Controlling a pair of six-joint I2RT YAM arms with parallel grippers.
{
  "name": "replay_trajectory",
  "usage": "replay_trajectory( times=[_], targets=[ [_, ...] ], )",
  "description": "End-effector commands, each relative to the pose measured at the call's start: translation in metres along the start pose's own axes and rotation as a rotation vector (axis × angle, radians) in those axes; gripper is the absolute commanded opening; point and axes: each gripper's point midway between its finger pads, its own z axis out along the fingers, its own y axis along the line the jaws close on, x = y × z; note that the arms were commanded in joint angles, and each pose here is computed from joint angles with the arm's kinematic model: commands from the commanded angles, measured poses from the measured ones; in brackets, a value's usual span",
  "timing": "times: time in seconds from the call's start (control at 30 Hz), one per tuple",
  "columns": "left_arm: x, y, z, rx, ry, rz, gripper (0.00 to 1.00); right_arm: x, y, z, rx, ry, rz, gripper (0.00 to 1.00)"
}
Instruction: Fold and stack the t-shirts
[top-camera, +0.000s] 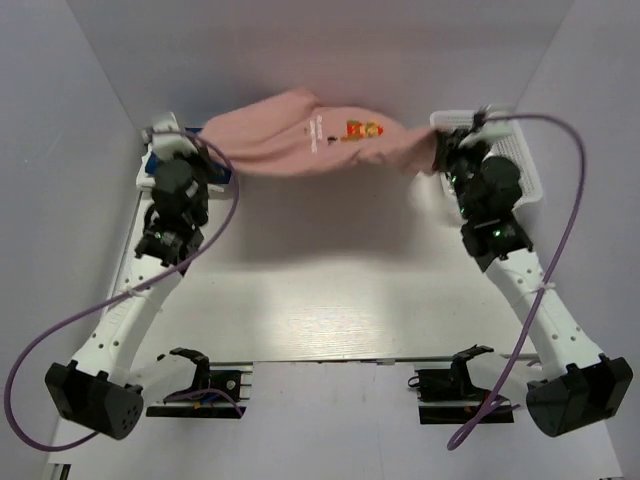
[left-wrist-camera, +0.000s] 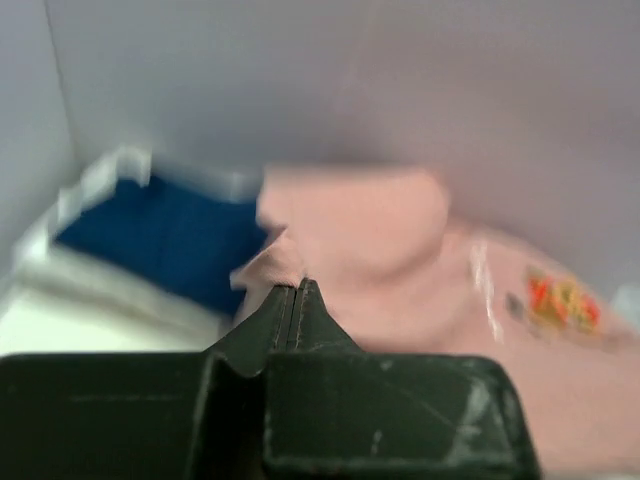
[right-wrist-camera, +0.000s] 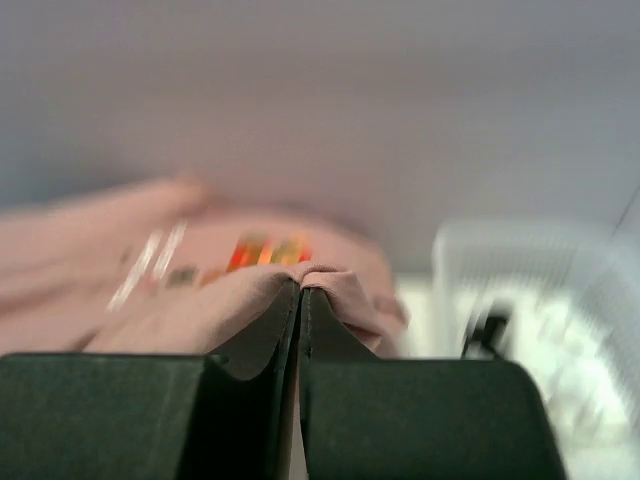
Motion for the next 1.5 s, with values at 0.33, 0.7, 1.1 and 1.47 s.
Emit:
replay_trajectory(
  times=[0.33,0.7,1.1,1.47],
  targets=[
    [0.273,0.104,-0.143,-0.312,0.647,-0.231,0.00,0.262,0.008,-0.179,0.025,0.868,0.309,0.00],
    [0.319,0.126,-0.225,-0.415,0.930,-0.283,0.00,0.302,-0.015,-0.294,0.303,1.169,0.435,0.00],
    [0.347,0.098,-0.283,-0.446,1.228,-0.492,0.00,0.253,-0.054,-0.305,0.638,1.002,0.519,0.00],
    [0.216,0.055,-0.177,-0.181,0.749,-0.465,0.00,0.191,-0.047,-0.213,0.448,0.730,0.440,0.00]
  ],
)
